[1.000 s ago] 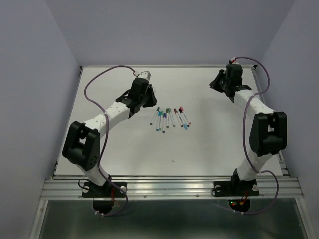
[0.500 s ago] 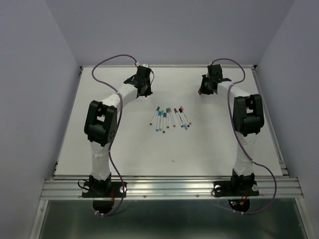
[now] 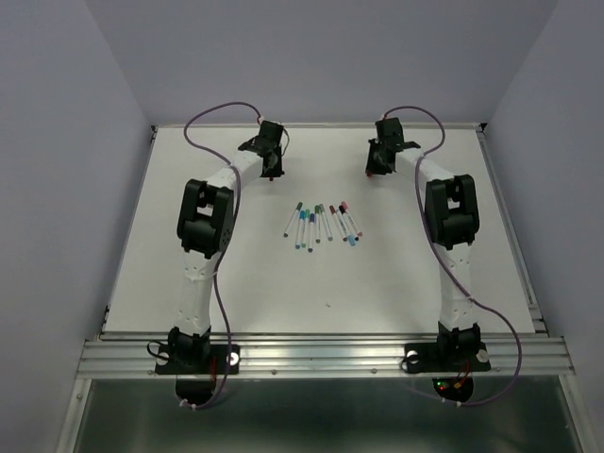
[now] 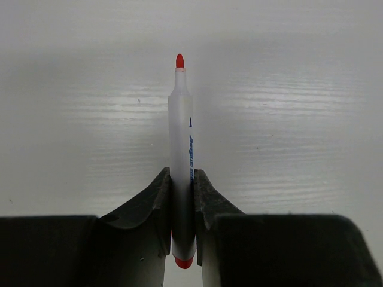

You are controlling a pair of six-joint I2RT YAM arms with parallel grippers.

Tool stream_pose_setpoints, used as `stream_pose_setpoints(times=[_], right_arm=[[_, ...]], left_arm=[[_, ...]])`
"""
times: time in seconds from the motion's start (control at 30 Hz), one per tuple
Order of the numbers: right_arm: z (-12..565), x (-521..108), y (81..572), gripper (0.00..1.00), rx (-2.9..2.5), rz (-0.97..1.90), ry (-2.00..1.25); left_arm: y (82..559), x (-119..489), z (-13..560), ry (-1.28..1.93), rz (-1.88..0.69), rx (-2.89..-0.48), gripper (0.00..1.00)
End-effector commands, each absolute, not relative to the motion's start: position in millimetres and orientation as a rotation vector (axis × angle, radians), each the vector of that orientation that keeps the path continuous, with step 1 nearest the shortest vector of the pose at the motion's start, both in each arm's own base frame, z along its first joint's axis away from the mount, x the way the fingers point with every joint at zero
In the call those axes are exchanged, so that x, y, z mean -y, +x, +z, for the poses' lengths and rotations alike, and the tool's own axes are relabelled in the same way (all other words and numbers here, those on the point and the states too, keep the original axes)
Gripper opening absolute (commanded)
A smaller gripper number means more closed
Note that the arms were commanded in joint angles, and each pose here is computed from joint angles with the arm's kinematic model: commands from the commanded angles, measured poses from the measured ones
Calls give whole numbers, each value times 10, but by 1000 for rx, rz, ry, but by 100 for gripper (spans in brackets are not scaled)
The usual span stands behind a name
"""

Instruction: Open the pen caps

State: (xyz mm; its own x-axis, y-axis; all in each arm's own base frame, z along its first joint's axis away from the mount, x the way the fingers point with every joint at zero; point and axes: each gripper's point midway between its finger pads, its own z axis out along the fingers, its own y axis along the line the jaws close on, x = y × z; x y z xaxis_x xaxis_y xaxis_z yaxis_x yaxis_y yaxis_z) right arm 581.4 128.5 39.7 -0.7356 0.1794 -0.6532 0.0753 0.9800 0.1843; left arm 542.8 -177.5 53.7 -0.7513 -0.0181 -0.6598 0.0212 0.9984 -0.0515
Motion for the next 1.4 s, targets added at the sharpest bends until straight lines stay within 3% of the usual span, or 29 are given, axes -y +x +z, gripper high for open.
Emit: stream_pose_setpoints(times=[0.0,0.1,0.2,0.27,0.43,0.57,0.6,0.77,0.9,0.97,1.0,1.07,1.17,1.2,1.37], right_arm=[[422,-1257,5852,14,-2396,131,169],[408,-1237,5845,22,-2398,117,176],[401,-1242,5830,25,-2404,122,175],[419,-1251,5825,36,-2403,129,177],[488,-1249,5805,46,-2397,134,178],[531,-1242,5782,51,-2394,133,179],[569,-1242,5783,51,-2388,135,179],[644,-1293,5752,55,-2380,144,167],[759,-1288,5748,59,-2362,146,163],[850,-1280,5754,66,-2346,143,153],[910,-1265,5773,70,-2331,135,158],[1079,-1227,5787,100,-2299,116,161],[1401,-1193,5816,100,-2236,108,168],[1489,-1195,5817,100,-2220,115,168],[1841,-1184,5640,100,-2178,146,159]], left_arm=[[5573,1698,672,12,-38,-2406,0],[5562,1672,584,15,-18,-2430,0],[5545,1665,520,9,-13,-2445,8],[5513,1671,489,16,-18,-2458,17],[5470,1658,459,10,-17,-2468,29],[5459,1653,461,4,-16,-2471,35],[5451,1648,465,4,-13,-2472,41],[5402,1602,439,-7,11,-2482,54],[5371,1593,475,-13,7,-2477,59],[5377,1613,546,-15,-12,-2464,65],[5387,1631,654,-9,-30,-2446,73],[5399,1671,789,0,-65,-2419,79],[5414,1679,1130,-6,-92,-2353,87],[5403,1679,1330,-13,-109,-2318,99],[5152,1641,1659,-26,-157,-2259,99]])
